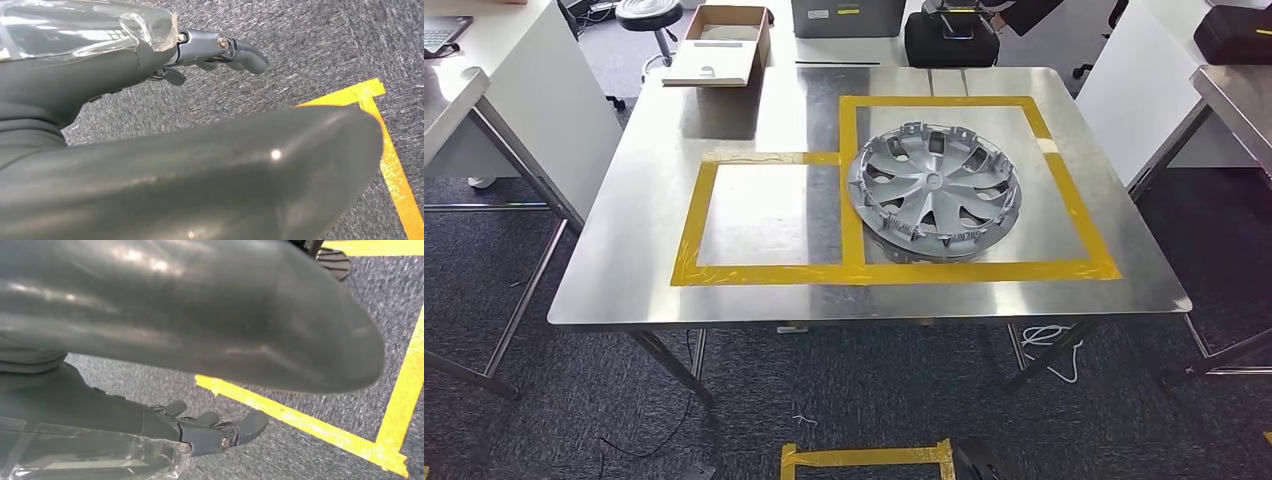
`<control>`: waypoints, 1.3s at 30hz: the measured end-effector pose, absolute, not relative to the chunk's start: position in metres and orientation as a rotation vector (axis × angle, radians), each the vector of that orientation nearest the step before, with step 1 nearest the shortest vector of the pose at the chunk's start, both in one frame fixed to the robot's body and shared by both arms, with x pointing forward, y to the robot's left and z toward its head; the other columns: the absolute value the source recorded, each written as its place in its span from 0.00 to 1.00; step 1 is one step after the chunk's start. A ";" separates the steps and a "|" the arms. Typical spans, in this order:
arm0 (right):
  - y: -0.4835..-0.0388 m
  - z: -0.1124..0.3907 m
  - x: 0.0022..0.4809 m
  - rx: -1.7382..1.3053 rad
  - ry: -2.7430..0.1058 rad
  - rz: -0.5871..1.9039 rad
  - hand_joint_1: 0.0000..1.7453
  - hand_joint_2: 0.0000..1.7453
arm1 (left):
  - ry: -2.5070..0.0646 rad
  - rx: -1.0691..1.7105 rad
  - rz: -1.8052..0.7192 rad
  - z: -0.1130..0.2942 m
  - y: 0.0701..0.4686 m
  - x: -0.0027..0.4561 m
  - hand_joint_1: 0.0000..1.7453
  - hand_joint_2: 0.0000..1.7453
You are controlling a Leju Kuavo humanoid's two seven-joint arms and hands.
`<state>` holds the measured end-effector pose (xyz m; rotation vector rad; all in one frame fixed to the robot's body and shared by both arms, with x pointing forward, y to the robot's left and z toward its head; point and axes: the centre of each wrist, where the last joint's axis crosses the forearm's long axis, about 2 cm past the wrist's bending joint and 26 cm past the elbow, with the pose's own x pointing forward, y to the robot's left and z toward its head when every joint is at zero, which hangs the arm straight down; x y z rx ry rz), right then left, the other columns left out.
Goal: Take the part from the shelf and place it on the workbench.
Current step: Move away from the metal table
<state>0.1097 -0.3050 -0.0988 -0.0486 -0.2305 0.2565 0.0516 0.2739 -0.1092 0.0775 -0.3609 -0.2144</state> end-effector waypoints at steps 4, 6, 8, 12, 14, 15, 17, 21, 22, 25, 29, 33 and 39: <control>-0.307 -0.098 0.112 -0.053 -0.229 0.238 0.00 0.00 | -0.360 0.072 -0.227 -0.109 0.273 0.055 0.00 0.00; -0.309 -0.098 0.111 -0.057 -0.227 0.226 0.00 0.00 | -0.355 0.069 -0.235 -0.108 0.272 0.056 0.00 0.00; -0.311 -0.098 0.111 -0.063 -0.230 0.213 0.00 0.00 | -0.355 0.065 -0.241 -0.108 0.271 0.059 0.00 0.00; -0.313 -0.098 0.110 -0.069 -0.236 0.194 0.00 0.00 | -0.363 0.061 -0.252 -0.107 0.270 0.065 0.00 0.00; -0.313 -0.099 0.109 -0.068 -0.236 0.186 0.00 0.00 | -0.363 0.063 -0.262 -0.107 0.271 0.066 0.00 0.00; -0.313 -0.099 0.109 -0.068 -0.236 0.181 0.00 0.00 | -0.362 0.063 -0.269 -0.107 0.272 0.066 0.00 0.00; -0.312 -0.099 0.108 -0.068 -0.235 0.172 0.00 0.00 | -0.359 0.064 -0.282 -0.107 0.272 0.067 0.00 0.00; -0.313 -0.100 0.104 -0.067 -0.230 0.161 0.00 0.00 | -0.359 0.061 -0.297 -0.106 0.272 0.070 0.00 0.00; -0.312 -0.100 0.103 -0.066 -0.229 0.160 0.00 0.00 | -0.360 0.060 -0.300 -0.106 0.272 0.071 0.00 0.00; -0.311 -0.100 0.103 -0.063 -0.230 0.159 0.00 0.00 | -0.371 0.063 -0.305 -0.105 0.273 0.077 0.00 0.00; -0.311 -0.100 0.103 -0.062 -0.230 0.162 0.00 0.00 | -0.376 0.065 -0.308 -0.104 0.274 0.080 0.00 0.00; -0.312 -0.100 0.102 -0.065 -0.228 0.165 0.00 0.00 | -0.381 0.063 -0.311 -0.104 0.273 0.083 0.00 0.00; -0.315 -0.100 0.103 -0.072 -0.229 0.168 0.00 0.00 | -0.381 0.059 -0.322 -0.104 0.272 0.083 0.00 0.00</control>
